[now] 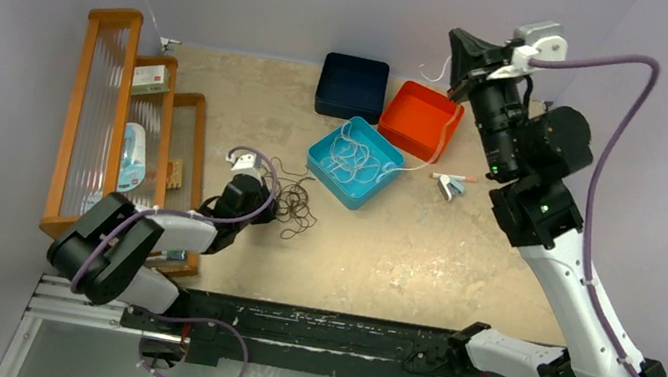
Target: Untangle the cables
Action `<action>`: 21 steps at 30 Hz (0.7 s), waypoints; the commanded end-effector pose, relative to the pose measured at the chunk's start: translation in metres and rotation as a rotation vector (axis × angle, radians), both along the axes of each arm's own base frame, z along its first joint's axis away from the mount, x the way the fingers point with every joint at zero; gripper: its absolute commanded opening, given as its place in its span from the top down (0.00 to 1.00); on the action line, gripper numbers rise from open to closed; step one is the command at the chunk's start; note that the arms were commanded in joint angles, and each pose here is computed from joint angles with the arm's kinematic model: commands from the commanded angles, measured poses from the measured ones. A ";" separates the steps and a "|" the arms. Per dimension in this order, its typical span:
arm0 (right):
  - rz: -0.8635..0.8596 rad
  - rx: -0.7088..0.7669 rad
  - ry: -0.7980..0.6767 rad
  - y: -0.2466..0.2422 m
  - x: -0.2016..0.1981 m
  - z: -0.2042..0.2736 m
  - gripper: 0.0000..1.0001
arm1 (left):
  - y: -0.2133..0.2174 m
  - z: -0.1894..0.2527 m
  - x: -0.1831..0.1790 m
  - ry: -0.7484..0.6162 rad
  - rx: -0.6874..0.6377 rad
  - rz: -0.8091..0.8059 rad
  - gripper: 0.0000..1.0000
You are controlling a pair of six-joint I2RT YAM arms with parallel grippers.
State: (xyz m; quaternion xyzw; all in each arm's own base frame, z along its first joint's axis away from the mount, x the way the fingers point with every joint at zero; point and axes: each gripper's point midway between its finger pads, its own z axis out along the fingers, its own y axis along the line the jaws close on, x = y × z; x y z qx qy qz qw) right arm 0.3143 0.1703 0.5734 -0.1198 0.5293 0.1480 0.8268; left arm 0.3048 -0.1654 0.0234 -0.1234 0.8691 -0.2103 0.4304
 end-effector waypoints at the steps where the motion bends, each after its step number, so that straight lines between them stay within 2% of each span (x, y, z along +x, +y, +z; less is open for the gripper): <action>1: 0.038 -0.013 0.031 0.010 0.004 -0.014 1.00 | 0.025 -0.007 -0.023 0.070 0.069 0.054 1.00; 7: 0.061 -0.034 0.064 0.019 0.010 -0.026 1.00 | 0.036 0.013 -0.036 0.057 0.060 0.086 1.00; 12: 0.073 -0.051 0.087 0.026 0.016 -0.037 1.00 | 0.033 0.045 -0.028 -0.001 0.046 0.080 1.00; 19: 0.081 -0.074 0.128 0.035 0.027 -0.050 1.00 | 0.035 0.094 -0.014 -0.095 0.036 0.108 0.68; 21: 0.082 -0.078 0.139 0.037 0.030 -0.053 1.00 | 0.037 0.102 -0.013 -0.110 0.041 0.113 0.62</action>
